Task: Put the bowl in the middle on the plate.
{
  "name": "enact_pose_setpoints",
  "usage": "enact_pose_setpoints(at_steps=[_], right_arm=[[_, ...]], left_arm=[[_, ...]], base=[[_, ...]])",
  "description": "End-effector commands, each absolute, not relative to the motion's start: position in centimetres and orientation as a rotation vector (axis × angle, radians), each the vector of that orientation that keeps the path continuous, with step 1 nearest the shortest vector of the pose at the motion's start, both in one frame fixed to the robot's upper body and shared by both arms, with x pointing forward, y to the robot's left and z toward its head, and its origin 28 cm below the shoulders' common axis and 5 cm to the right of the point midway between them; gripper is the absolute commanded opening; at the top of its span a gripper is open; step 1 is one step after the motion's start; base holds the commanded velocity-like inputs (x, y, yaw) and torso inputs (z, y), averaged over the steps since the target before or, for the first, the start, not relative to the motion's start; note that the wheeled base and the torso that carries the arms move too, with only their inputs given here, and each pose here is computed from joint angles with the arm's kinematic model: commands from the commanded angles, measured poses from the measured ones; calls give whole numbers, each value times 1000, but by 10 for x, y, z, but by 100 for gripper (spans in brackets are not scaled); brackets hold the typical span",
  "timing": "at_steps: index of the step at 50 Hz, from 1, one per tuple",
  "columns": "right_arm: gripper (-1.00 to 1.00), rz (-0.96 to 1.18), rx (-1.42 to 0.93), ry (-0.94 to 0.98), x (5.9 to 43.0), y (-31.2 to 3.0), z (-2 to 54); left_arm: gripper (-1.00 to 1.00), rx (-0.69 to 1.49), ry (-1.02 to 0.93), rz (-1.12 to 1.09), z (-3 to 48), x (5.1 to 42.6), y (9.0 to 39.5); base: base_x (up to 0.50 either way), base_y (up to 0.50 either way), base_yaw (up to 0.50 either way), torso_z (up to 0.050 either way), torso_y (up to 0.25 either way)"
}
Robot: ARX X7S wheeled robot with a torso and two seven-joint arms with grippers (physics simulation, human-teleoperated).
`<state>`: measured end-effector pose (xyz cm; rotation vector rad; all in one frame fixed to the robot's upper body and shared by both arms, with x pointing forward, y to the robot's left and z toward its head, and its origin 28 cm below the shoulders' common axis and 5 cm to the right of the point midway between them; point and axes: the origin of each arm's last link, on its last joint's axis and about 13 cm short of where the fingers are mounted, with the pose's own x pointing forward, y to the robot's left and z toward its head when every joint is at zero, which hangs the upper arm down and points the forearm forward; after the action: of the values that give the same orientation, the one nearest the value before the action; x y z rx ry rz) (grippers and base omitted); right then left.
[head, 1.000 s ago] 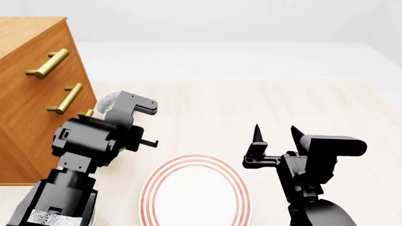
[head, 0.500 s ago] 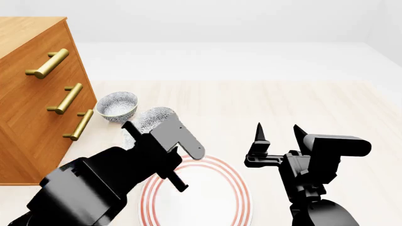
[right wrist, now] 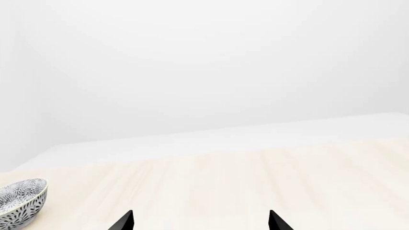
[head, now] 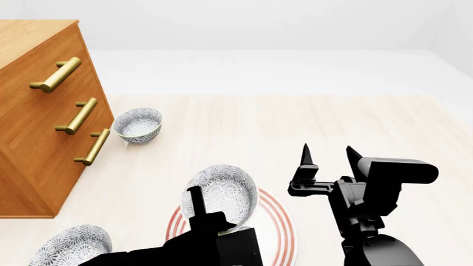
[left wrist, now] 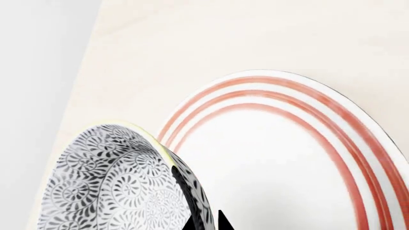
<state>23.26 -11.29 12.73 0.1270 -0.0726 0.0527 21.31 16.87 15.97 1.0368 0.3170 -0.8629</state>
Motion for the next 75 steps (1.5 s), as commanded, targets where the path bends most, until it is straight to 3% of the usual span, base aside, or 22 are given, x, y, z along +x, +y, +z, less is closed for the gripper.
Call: enact_pose_setpoints(at_steps=[1, 57, 58, 75], right_arm=[[100, 50, 125, -76, 231, -113, 129], [100, 46, 137, -81, 228, -114, 126], [100, 47, 136, -82, 228, -114, 127], [100, 48, 136, -82, 228, -114, 126]], left_arm=[[-100, 1132, 246, -896, 153, 208, 165], [-100, 1222, 339, -932, 115, 219, 155], [100, 1222, 340, -929, 116, 220, 155], [100, 1194, 313, -924, 148, 215, 160]], base=[[0, 0, 0, 0, 0], [0, 0, 0, 0, 0], [0, 0, 0, 0, 0], [0, 0, 0, 0, 0]])
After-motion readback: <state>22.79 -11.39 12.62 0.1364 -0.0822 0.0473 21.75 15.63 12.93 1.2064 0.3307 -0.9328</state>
